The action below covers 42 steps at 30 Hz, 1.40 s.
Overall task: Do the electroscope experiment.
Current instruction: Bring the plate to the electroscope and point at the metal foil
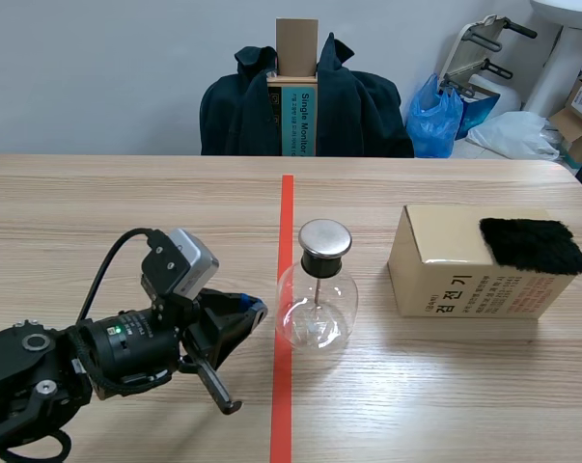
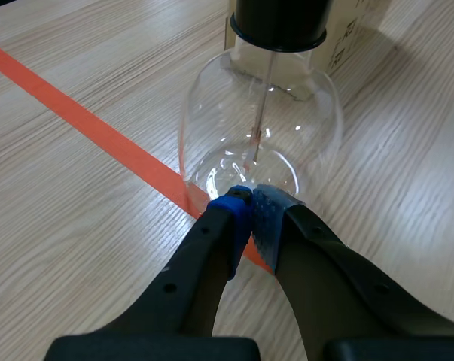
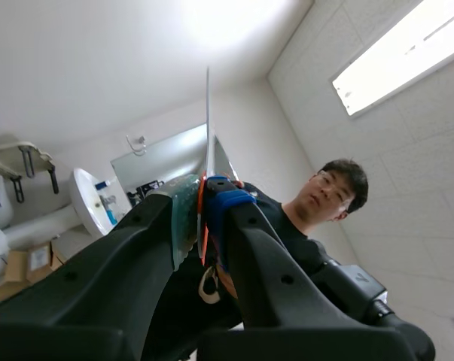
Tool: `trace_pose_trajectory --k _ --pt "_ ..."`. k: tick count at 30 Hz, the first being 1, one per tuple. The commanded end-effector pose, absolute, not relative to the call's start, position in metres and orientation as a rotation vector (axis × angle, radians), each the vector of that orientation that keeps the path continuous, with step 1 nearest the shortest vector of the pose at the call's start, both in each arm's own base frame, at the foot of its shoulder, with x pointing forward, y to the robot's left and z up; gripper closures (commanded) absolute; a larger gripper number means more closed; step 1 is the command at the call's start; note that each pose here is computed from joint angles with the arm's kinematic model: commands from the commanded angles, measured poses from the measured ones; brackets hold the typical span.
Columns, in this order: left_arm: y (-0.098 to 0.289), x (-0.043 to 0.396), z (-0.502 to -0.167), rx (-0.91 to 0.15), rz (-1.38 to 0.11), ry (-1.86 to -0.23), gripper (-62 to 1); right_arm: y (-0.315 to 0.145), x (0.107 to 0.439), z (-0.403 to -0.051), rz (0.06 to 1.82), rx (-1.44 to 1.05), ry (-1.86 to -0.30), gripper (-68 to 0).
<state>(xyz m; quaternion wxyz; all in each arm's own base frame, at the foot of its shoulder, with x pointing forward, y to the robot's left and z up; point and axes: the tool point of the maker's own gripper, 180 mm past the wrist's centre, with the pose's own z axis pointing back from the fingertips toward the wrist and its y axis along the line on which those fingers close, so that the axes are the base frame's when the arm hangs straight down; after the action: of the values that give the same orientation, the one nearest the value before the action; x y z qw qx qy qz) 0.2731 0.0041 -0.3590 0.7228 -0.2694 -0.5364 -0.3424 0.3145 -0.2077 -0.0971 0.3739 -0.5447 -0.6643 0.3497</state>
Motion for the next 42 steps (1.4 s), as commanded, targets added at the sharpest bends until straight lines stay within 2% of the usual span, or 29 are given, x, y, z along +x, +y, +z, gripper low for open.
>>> trace_pose_trajectory --k 1,6,11,18,27,31,42 --pt "0.002 0.275 -0.349 -0.617 -0.739 -1.227 -2.3 -0.199 0.317 -0.091 0.911 -1.410 -1.728 -0.7" --pt "0.005 0.277 -0.353 -0.615 -0.725 -1.233 -2.3 -0.163 0.326 -0.111 0.993 -1.323 -1.742 -0.7" --pt "0.005 0.277 -0.352 -0.618 -0.724 -1.236 -2.3 -0.137 0.330 -0.147 1.101 -1.242 -1.710 -0.7" --pt "0.004 0.277 -0.352 -0.618 -0.724 -1.237 -2.3 -0.119 0.330 -0.205 1.231 -1.182 -1.619 -0.7" --pt "0.004 0.277 -0.352 -0.617 -0.724 -1.236 -2.4 -0.104 0.313 -0.259 1.366 -1.072 -1.572 -0.7" --pt "0.005 0.277 -0.352 -0.617 -0.725 -1.235 -2.6 -0.101 0.304 -0.271 1.399 -1.036 -1.553 -0.7" --pt "0.004 0.277 -0.352 -0.617 -0.724 -1.236 -2.6 -0.093 0.285 -0.279 1.451 -1.025 -1.576 -0.7"
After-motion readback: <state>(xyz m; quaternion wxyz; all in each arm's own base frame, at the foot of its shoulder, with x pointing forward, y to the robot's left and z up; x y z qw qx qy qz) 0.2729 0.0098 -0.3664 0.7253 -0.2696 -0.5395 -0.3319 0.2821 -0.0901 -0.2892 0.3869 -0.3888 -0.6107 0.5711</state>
